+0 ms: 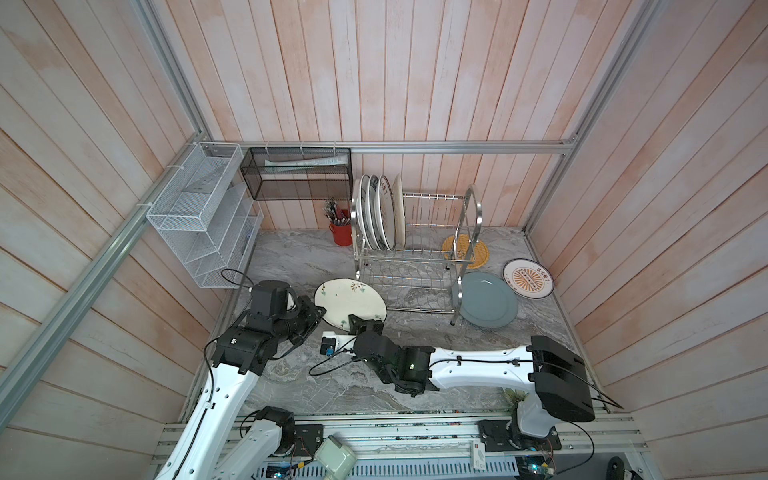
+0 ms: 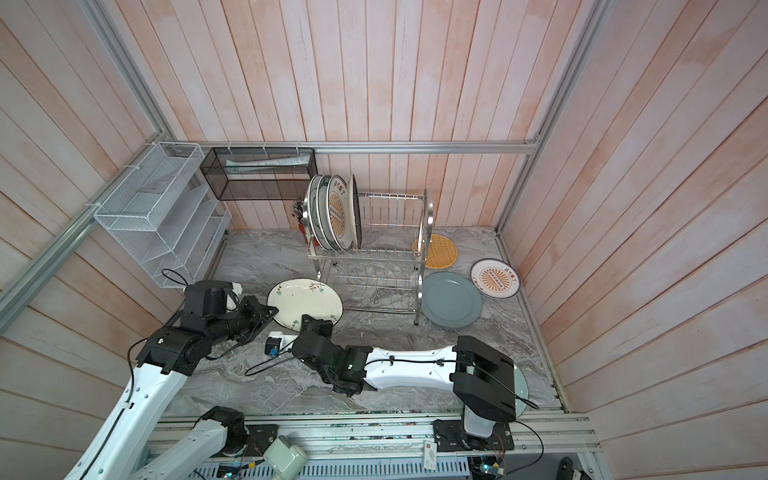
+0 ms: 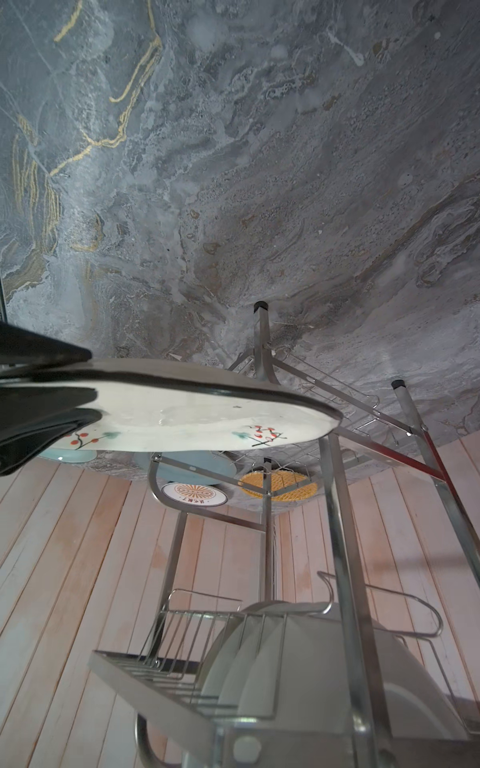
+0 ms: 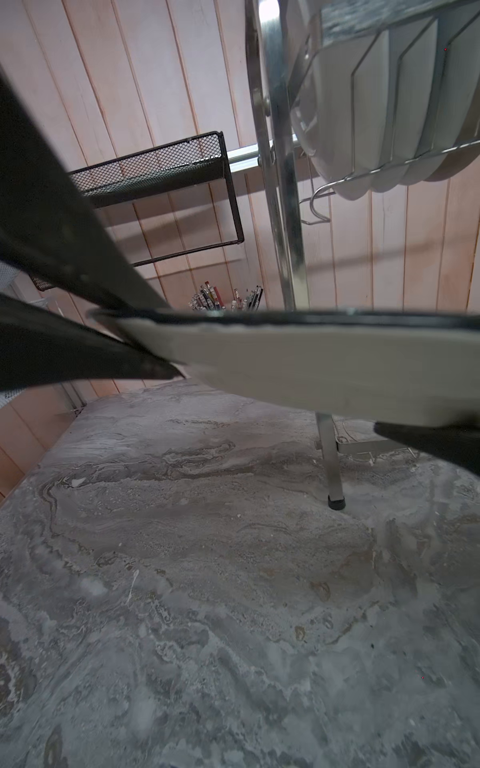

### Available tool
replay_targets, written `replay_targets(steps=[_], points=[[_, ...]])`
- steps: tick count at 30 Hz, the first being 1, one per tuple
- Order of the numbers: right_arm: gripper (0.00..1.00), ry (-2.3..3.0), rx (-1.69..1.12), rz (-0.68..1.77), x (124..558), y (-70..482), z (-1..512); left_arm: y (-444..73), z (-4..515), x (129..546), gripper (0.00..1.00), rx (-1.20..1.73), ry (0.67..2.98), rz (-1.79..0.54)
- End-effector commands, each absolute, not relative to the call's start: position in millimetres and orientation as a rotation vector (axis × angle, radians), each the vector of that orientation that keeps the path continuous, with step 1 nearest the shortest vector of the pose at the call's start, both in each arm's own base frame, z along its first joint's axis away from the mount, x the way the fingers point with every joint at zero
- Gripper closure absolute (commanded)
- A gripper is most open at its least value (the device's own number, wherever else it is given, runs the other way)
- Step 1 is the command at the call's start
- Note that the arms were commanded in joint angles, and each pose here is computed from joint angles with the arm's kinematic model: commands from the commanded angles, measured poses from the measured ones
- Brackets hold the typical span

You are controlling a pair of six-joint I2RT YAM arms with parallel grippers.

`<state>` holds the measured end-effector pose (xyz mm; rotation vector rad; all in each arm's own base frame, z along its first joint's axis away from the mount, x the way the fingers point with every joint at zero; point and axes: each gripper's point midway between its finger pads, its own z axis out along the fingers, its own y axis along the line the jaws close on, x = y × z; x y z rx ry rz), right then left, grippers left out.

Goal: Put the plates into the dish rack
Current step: 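Carry the cream plate to the rack with the right gripper while the left withdraws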

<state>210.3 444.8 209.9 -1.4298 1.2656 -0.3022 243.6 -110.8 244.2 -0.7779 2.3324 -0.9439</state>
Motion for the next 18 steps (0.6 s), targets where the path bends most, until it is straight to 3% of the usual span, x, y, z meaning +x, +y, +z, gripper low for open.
replay_targets(steps=[1,2,4,8,9,18], points=[[1.00,1.303,-1.308,-0.166,210,439,241,-127,288,253,1.00,-0.478,2.205,-1.028],[1.00,1.309,-1.285,-0.146,209,436,247,-128,287,253,0.95,-0.464,2.208,-1.026],[1.00,1.321,-1.238,-0.112,209,431,260,-131,289,253,0.72,-0.419,2.204,-1.032],[1.00,1.335,-1.181,-0.070,206,418,278,-130,299,255,0.05,-0.346,2.176,-1.006],[1.00,1.345,-1.173,-0.051,204,415,281,-130,303,254,0.00,-0.323,2.162,-1.001],[1.00,1.375,-0.964,0.384,170,382,351,-126,367,225,0.00,-0.048,1.848,-0.992]])
